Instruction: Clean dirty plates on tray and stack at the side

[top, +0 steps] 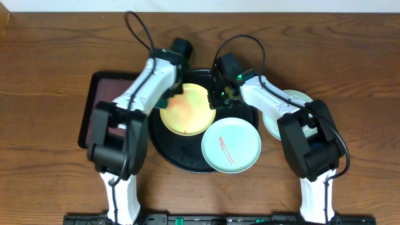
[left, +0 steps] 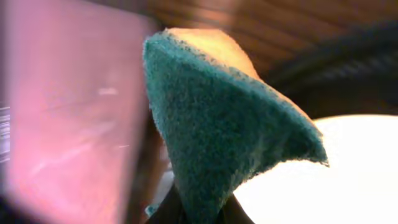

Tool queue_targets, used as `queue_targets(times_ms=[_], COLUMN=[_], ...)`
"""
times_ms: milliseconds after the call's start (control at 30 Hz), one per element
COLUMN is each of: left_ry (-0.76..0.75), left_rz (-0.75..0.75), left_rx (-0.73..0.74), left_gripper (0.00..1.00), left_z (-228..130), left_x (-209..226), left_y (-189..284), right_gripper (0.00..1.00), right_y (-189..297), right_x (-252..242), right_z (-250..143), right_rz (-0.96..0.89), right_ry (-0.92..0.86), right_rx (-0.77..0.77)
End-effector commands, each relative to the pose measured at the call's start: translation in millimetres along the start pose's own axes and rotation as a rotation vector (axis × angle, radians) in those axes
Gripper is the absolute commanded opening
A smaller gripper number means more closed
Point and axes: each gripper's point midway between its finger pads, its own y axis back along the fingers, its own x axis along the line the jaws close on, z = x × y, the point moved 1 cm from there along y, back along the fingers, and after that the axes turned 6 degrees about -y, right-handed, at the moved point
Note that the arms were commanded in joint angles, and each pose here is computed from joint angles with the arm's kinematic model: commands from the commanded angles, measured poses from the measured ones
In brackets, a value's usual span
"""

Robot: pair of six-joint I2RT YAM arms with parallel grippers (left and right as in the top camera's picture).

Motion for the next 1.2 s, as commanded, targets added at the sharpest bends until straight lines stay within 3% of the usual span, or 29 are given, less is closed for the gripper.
queue_targets(times_ms=[0,200,467,867,1167], left_ry=[0.105,0.199,0.351,0.373,0.374], left_rz=[0.010,-0.048,-0.002,-0.014,-0.019], left_rx=[-0.091,-0.052,0.010,0.025,0.023], left_gripper=[0.07,0.07,0.07,0.07,0.07], left_z=[20,8,-2,-5,-4], left_x=[44,102,164,166,166], left_y=[48,71,53,43,43], right_gripper=[0.01,0.01,0.01,0.01,0.01], right_y=[-1,22,109,222,231], right_x=[-11,-8,-3,7,48], right_z=[3,7,33,41,41], right_rz=[-0.044,-0.065,-0.222,-0.555,-0.726], right_ry=[-0.024,-0.019,0.045,0.131,0.291], right_rx=[-0.005,-0.033,-0.268,-0.625,-0.776])
